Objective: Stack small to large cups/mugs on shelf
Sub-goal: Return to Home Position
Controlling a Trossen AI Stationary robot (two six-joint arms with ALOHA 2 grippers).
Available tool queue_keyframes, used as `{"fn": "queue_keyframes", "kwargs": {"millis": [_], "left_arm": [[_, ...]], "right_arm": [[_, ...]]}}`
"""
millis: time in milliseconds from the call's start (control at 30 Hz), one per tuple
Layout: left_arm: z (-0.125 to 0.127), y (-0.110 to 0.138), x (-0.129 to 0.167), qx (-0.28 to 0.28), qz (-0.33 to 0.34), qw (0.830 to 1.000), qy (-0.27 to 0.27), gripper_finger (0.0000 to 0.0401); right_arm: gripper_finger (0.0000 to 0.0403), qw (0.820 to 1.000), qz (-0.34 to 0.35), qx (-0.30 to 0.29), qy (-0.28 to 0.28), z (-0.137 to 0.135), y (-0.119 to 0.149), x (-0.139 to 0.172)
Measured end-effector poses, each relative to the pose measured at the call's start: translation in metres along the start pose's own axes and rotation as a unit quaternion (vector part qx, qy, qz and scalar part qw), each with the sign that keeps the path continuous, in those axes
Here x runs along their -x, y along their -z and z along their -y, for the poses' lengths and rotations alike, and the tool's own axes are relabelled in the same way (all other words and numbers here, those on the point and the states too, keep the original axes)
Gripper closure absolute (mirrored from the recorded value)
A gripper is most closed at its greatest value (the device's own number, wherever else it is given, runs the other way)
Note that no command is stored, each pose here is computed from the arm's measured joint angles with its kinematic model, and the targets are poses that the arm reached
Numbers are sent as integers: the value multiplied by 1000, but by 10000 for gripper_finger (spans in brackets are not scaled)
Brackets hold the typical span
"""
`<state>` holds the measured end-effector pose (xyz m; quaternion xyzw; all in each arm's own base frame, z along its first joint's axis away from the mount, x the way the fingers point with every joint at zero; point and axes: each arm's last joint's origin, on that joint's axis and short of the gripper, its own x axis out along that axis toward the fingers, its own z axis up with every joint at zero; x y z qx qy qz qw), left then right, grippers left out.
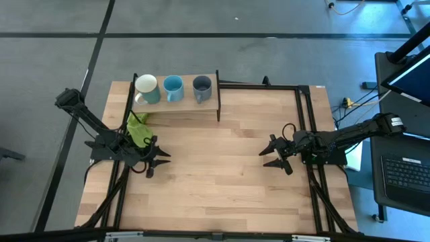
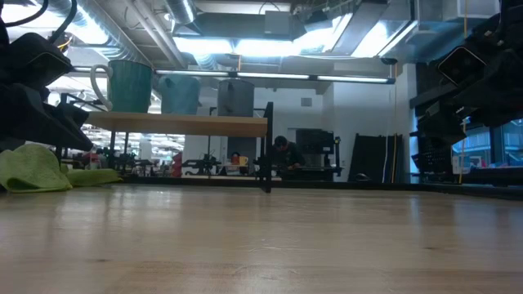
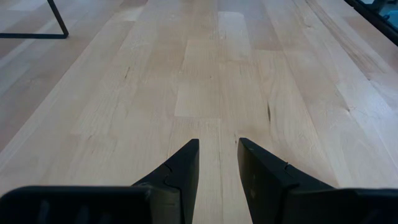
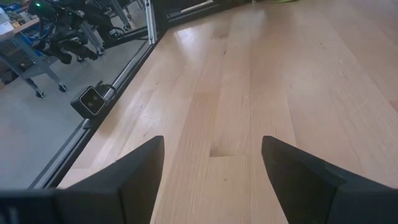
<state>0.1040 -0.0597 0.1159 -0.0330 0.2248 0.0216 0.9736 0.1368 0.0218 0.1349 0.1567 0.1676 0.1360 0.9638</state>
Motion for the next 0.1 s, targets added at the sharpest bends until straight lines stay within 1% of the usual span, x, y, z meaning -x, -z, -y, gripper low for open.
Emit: {"fn": "queue_keyframes", "kwargs": {"millis": [100], "left_arm": [[0, 0, 0, 0, 0, 1000, 0, 296]], "right_arm": [[131, 1000, 0, 0, 0, 0, 0, 0]]}}
